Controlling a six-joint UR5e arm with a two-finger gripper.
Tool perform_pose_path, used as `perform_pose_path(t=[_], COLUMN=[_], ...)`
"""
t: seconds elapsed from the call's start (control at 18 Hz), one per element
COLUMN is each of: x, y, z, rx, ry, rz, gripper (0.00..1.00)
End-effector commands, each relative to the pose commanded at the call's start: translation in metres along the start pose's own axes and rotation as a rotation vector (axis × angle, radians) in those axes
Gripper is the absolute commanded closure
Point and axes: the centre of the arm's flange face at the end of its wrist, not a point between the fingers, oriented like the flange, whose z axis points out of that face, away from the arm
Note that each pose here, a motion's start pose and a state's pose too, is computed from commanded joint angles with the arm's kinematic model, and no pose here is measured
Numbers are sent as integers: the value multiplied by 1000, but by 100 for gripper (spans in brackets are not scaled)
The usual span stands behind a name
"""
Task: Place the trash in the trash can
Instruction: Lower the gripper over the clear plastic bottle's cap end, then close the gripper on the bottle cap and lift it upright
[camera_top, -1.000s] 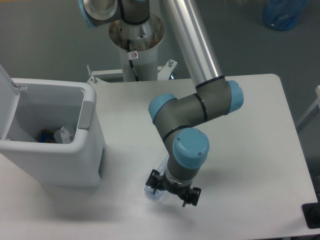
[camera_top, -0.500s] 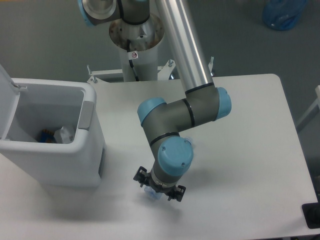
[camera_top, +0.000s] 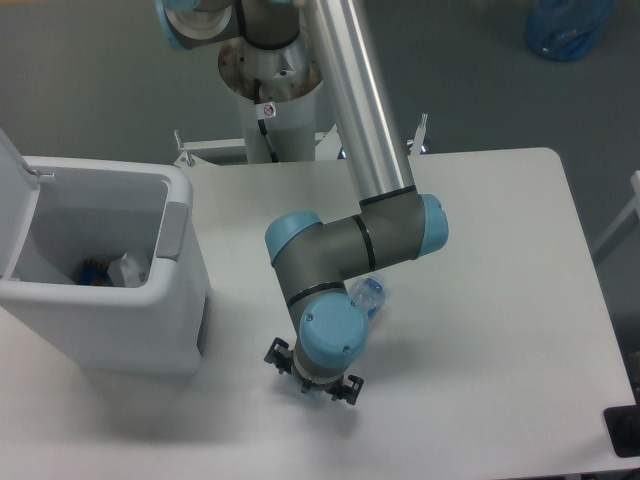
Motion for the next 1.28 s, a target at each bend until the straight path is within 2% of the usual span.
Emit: perform_pose_path(t=[0.06,0.17,0.28,0.44,0.5,0.67,0.83,1.06,1.28], x=[1,2,2,2,2,1,-1,-7,0], y=[1,1,0,1,0,0,4,14,27], z=[-1,-3,-3,-5,-9,-32,-62,-127,-190], rx=[-1,-2,2,4,11,42,117,280,459], ry=[1,11,9,7,2,-17,-6,13,61], rz=[1,-2,-2,-2,-1,1,-10,-30,-35], gripper=[35,50,58,77,79,82,83,83,83])
